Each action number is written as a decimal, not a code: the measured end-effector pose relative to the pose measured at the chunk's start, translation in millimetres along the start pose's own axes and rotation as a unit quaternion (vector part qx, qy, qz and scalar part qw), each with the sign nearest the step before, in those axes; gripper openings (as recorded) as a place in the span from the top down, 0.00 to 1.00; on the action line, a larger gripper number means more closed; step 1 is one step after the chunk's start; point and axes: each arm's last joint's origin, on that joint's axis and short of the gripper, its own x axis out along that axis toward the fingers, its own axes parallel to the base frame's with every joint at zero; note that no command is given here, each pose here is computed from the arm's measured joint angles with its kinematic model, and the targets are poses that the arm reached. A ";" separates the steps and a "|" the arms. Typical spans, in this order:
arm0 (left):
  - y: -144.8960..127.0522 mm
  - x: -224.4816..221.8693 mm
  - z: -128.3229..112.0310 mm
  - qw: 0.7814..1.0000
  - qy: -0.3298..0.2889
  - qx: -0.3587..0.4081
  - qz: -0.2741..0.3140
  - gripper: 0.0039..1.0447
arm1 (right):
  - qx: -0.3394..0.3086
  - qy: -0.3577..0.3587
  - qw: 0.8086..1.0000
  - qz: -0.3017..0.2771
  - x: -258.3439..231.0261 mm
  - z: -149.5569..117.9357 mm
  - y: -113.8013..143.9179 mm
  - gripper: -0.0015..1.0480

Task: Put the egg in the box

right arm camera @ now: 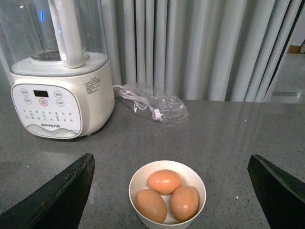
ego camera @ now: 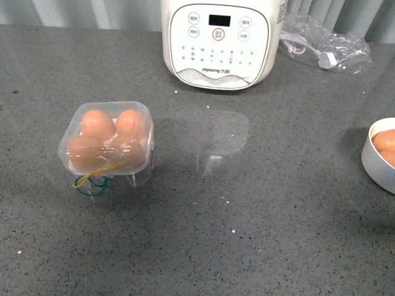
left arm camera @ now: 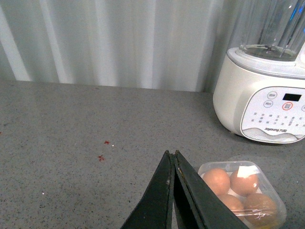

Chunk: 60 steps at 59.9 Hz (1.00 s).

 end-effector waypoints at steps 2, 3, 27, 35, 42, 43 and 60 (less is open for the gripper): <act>0.0 -1.7 0.5 1.000 0.000 0.000 0.000 0.97 | 0.000 0.000 1.000 0.000 0.0 0.0 0.0 0.07; 0.0 -2.1 0.6 1.000 -0.001 0.000 0.000 0.97 | 0.000 0.000 1.000 0.000 0.0 0.0 0.0 0.07; 0.0 -15.5 3.4 1.000 -0.005 0.000 0.000 0.97 | 0.000 0.000 1.000 0.000 0.0 0.0 0.0 0.07; 0.0 -20.1 3.4 1.000 -0.005 0.000 0.000 0.97 | 0.000 0.000 1.000 0.000 0.0 0.0 0.0 0.07; 0.0 -22.5 3.3 1.000 -0.005 0.000 0.000 0.97 | 0.000 0.000 1.000 0.000 0.0 0.0 0.0 0.07; 0.0 -22.9 3.3 1.000 -0.005 0.000 0.000 0.97 | 0.000 0.000 1.000 0.000 0.0 0.0 0.0 0.07; 0.0 -34.9 -1.7 1.000 0.011 0.000 0.000 0.97 | 0.000 0.000 1.000 0.000 0.0 0.0 0.0 0.07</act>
